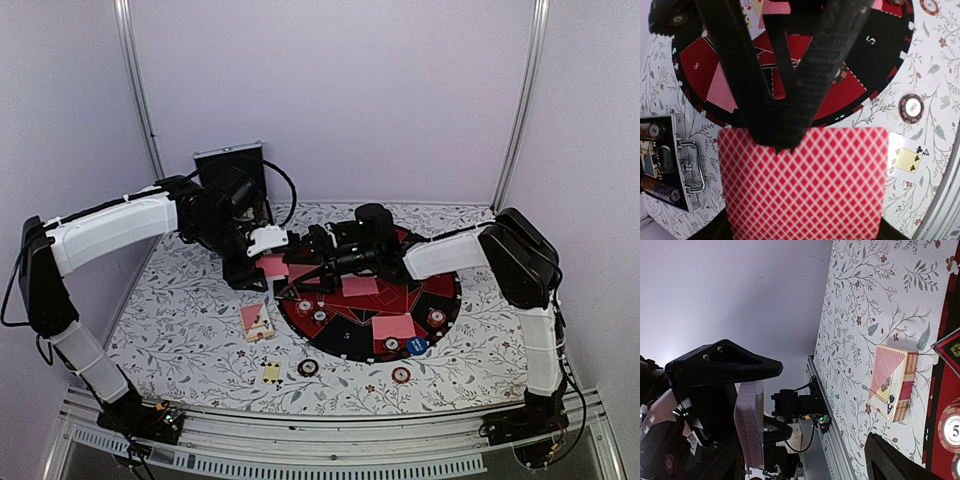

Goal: Distribute texas hold em gaming equipment

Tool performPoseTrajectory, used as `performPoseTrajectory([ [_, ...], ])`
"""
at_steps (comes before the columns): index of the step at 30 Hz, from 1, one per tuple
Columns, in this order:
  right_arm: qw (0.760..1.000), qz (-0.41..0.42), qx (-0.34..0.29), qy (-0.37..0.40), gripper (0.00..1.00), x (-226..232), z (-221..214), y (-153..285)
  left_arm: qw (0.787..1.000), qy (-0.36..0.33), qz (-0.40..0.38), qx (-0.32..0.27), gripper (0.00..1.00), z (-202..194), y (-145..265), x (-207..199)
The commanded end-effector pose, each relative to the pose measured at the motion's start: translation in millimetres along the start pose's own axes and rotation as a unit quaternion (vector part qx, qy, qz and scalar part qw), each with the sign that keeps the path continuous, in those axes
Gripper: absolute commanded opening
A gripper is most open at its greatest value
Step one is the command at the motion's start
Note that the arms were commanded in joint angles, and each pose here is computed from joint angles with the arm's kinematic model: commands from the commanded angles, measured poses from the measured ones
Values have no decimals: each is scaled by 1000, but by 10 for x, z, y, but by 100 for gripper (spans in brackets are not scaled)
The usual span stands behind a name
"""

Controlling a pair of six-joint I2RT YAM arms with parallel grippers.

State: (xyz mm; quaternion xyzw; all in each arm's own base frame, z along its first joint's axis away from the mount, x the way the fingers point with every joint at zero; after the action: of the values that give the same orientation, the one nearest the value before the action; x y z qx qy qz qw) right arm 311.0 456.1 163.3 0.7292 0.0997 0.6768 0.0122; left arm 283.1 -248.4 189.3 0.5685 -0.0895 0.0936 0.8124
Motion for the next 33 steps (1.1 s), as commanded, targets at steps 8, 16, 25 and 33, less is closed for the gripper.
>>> performPoseTrajectory([
  [8, 999, 32, 24, 22, 88, 246, -120, -200, 999, -4, 24, -29, 0, 106, 169, 95],
  [16, 998, 41, 44, 19, 87, 229, -121, -423, 999, -3, 23, -32, 0, 118, 181, 93],
  [25, 997, 45, 66, 13, 84, 167, -163, -643, 999, -2, 22, -32, 0, 111, 181, 87],
  [33, 997, 33, 63, 0, 76, 10, -104, -655, 999, -4, 23, -39, 0, 150, 217, 104],
])
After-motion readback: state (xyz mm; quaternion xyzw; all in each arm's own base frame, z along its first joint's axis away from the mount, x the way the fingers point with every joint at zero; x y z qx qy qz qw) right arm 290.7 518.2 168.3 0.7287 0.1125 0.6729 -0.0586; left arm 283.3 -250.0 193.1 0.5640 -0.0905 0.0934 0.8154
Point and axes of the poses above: each gripper's point midway between its finger pads, its own y axis back along the fingers, its own x axis along the line the jaws close on, z = x × y, the point moved 3 cm from there along y, back along the fingers, and after that the axes turned 12 degrees about -y, right-handed, at the moved point
